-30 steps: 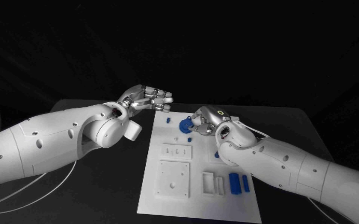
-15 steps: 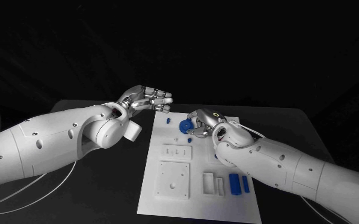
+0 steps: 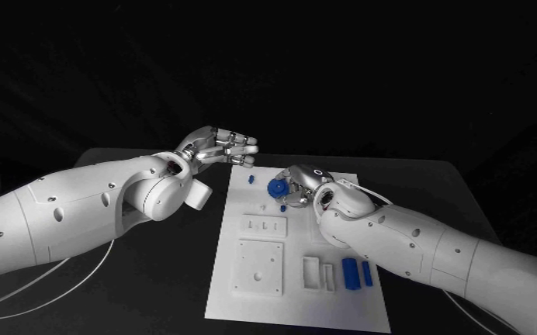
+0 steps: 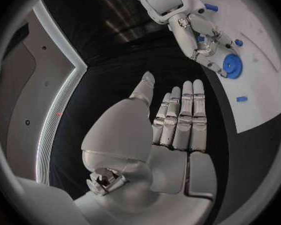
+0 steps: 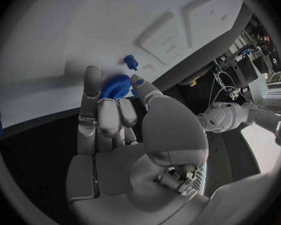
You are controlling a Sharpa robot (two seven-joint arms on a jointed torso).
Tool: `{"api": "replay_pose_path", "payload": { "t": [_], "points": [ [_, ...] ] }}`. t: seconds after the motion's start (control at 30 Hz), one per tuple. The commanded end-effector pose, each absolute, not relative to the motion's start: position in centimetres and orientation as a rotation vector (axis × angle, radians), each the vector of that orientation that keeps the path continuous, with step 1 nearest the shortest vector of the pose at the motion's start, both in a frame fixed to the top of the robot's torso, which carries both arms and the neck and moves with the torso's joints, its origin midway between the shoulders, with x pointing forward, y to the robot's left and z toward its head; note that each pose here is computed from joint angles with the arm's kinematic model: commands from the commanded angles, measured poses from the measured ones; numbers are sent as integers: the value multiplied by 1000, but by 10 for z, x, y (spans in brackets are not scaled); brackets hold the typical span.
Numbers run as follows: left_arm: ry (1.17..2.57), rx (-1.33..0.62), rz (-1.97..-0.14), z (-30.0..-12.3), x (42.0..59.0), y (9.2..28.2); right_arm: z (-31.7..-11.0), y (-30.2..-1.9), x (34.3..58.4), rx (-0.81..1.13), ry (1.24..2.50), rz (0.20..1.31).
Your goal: Assemble the parts on the task board
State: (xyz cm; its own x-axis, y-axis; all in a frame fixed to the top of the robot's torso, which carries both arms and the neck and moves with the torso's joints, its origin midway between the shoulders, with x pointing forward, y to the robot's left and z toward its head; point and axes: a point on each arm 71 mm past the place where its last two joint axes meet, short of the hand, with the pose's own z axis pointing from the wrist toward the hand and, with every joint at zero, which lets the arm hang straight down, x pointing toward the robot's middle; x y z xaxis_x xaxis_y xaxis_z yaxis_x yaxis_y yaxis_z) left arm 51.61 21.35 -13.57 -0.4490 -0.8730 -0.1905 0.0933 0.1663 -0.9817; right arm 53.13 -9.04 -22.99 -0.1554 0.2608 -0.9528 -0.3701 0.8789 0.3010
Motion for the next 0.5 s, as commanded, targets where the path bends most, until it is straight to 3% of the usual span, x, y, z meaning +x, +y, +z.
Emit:
{"api": "replay_pose_path", "payload": {
  "t": [0.03, 0.5],
  "points": [
    [1591, -763, -1437, -135, 516, 211, -235, -89, 530, -107, 1671, 552],
    [1592, -765, -1434, -135, 516, 212, -234, -99, 531, -45, 1627, 540]
  ]
}}
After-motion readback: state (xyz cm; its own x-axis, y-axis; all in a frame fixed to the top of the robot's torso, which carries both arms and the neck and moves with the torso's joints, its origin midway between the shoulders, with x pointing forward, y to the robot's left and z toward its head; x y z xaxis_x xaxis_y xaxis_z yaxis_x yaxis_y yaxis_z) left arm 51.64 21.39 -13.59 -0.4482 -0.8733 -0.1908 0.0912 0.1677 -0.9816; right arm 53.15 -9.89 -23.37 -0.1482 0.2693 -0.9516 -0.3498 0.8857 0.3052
